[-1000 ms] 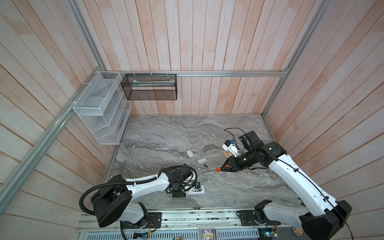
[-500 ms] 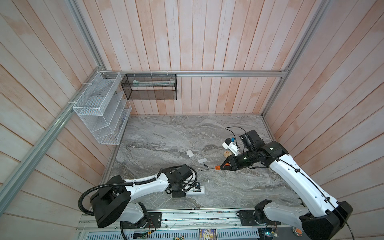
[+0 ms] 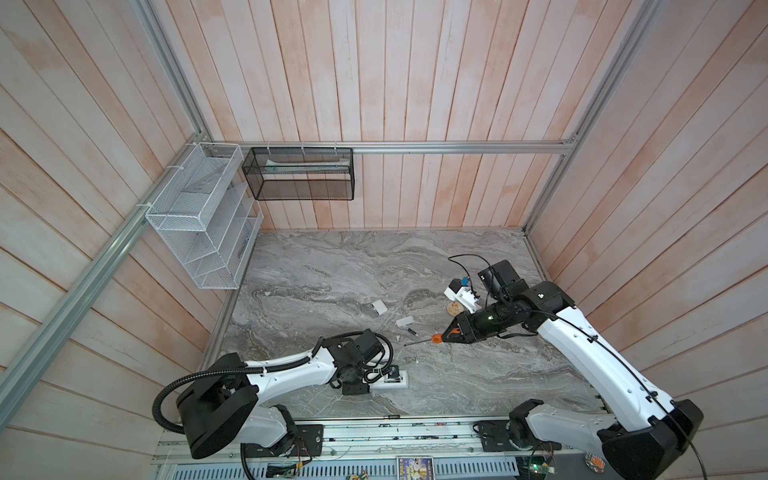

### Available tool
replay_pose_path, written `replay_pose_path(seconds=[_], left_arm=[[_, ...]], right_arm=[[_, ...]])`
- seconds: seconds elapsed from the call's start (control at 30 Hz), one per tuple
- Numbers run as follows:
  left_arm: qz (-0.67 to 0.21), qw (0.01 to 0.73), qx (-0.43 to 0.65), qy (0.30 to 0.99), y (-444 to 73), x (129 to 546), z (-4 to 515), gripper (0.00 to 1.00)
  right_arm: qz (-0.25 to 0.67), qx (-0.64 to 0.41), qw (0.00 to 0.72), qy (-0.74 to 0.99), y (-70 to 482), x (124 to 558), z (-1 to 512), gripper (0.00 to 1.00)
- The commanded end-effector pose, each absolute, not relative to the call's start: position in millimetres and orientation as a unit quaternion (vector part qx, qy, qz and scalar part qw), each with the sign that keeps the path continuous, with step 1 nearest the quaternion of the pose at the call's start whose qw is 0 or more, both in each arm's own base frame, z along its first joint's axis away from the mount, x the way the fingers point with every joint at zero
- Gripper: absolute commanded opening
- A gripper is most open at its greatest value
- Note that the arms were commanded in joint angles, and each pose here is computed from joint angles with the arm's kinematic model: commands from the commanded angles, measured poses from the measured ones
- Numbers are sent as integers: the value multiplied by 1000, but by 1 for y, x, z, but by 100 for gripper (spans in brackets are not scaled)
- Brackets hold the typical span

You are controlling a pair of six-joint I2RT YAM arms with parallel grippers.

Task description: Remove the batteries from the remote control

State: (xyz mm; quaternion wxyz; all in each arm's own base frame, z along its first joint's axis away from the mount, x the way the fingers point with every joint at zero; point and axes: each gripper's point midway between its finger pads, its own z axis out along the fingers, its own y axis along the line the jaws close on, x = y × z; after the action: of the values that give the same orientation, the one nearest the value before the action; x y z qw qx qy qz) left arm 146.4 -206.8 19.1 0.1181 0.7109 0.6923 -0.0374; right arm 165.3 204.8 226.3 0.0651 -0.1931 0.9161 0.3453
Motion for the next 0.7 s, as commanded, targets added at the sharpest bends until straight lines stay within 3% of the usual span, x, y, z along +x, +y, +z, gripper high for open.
replay_pose_path(seconds=[0.0,0.43,0.67], left_arm=[[-6,64,724,687,-179,136,1,21],[-17,76,729,680,-180,132,5,20],[1,81,729,679,-180,137,5,13]], right_arm=[[343,-193,31,919,201,153,219,0],[327,-195,-39,924,198,113,206,0],[293,-231,-40,927,203,105,196,0]])
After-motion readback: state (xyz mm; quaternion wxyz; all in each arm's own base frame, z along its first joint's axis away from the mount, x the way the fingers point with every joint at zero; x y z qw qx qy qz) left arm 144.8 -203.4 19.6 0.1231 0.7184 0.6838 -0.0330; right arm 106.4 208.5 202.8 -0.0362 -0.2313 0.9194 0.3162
